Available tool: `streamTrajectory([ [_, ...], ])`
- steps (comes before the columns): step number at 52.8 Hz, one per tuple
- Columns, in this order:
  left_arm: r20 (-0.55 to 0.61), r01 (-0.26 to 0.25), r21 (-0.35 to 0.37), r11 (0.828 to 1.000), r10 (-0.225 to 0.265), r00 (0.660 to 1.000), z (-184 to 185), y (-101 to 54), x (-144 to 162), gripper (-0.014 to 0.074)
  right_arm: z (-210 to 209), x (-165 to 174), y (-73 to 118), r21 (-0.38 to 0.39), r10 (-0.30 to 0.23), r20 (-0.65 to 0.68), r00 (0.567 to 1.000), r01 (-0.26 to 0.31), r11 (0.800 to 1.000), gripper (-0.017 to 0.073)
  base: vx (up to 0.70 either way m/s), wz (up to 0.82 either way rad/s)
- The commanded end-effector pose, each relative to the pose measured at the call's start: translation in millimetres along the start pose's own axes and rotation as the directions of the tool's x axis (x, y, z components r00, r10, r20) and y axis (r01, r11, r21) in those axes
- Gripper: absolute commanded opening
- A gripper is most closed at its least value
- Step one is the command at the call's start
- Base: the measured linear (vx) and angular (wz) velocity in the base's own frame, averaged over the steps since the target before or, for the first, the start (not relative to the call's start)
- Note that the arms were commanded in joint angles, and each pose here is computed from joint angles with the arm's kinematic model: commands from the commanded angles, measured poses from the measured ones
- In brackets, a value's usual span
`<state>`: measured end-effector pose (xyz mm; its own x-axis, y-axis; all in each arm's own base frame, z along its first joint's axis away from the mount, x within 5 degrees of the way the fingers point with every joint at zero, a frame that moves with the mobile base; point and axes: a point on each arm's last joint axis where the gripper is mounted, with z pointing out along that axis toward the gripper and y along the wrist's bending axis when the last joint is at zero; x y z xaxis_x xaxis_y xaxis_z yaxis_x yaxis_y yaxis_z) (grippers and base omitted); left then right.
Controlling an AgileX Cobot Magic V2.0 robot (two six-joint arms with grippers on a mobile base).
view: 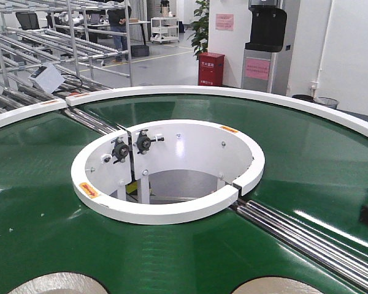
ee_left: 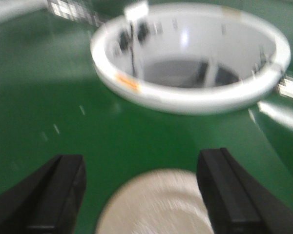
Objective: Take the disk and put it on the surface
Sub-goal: 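Lower both grippers toward the rims of the two beige plates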
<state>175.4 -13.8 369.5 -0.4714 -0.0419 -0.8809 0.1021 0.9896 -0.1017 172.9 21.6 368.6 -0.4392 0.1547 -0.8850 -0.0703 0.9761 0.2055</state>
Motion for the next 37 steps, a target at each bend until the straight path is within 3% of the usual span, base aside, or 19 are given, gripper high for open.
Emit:
streamTrajectory([
  [1,-0.071,0.037,0.143,0.989,-0.027,0.997,18,-12.9,-14,0.0555,17,-16,12.2,-0.093,0.021,-0.09,0.996,-0.029,0.995,0.0563,0.0,0.0],
  [3,-0.13,0.078,0.235,0.969,-0.049,0.99,30,-20.3,-15,0.0553,29,-18,18.9,-0.162,0.014,-0.147,0.989,-0.038,0.986,0.0537,0.0,0.0],
  [4,-0.153,0.075,0.289,0.954,-0.031,0.988,35,-24.5,-15,0.0552,38,-17,22.7,-0.206,-0.007,-0.19,0.982,-0.033,0.978,0.0522,0.0,0.0],
  [6,-0.194,0.127,0.387,0.913,-0.054,0.979,48,-32.3,-16,0.0552,49,-19,32.4,-0.304,0.009,-0.246,0.969,-0.086,0.949,0.0506,0.0,0.0],
  [10,-0.233,0.167,0.498,0.851,-0.054,0.971,65,-40.3,-13,0.0552,68,-16,44.8,-0.442,-0.003,-0.348,0.938,-0.161,0.882,0.0494,0.0,0.0],
  [13,-0.278,0.206,0.528,0.824,-0.062,0.959,80,-41.1,-9,0.0552,81,-11,50.0,-0.5,-0.015,-0.422,0.907,-0.219,0.838,0.0494,0.0,0.0],
  [14,-0.346,0.238,0.502,0.831,-0.059,0.937,97,-32.9,0,0.0552,100,-2,47.6,-0.526,-0.03,-0.515,0.857,-0.287,0.801,0.0494,0.0,0.0],
  [15,-0.359,0.241,0.489,0.838,-0.059,0.932,100,-28.7,2,0.0552,104,0,43.7,-0.518,-0.028,-0.53,0.847,-0.297,0.802,0.0494,0.0,0.0],
  [21,-0.416,0.221,0.401,0.889,-0.038,0.909,109,-1.8,12,0.0552,117,5,14.7,-0.438,0.01,-0.575,0.818,-0.318,0.841,0.0494,0.0,0.0],
  [23,-0.436,0.219,0.338,0.915,-0.054,0.898,111,12.2,15,0.0552,119,3,1.4,-0.401,0.042,-0.574,0.818,-0.326,0.856,0.0494,0.0,0.0],
  [29,-0.456,0.22,0.173,0.96,-0.12,0.882,115,45.5,20,0.0552,118,-3,-32.9,-0.307,0.158,-0.544,0.824,-0.371,0.877,0.0494,0.0,0.0],
  [33,-0.48,0.213,0.082,0.974,-0.148,0.864,120,64.0,27,0.0552,115,-7,-50.7,-0.262,0.23,-0.519,0.823,-0.409,0.874,0.0494,0.0,0.0],
  [37,-0.513,0.224,0.032,0.974,-0.176,0.84,130,76.2,36,0.0552,113,-10,-58.4,-0.247,0.27,-0.499,0.823,-0.434,0.866,0.0494,0.0,0.0],
])
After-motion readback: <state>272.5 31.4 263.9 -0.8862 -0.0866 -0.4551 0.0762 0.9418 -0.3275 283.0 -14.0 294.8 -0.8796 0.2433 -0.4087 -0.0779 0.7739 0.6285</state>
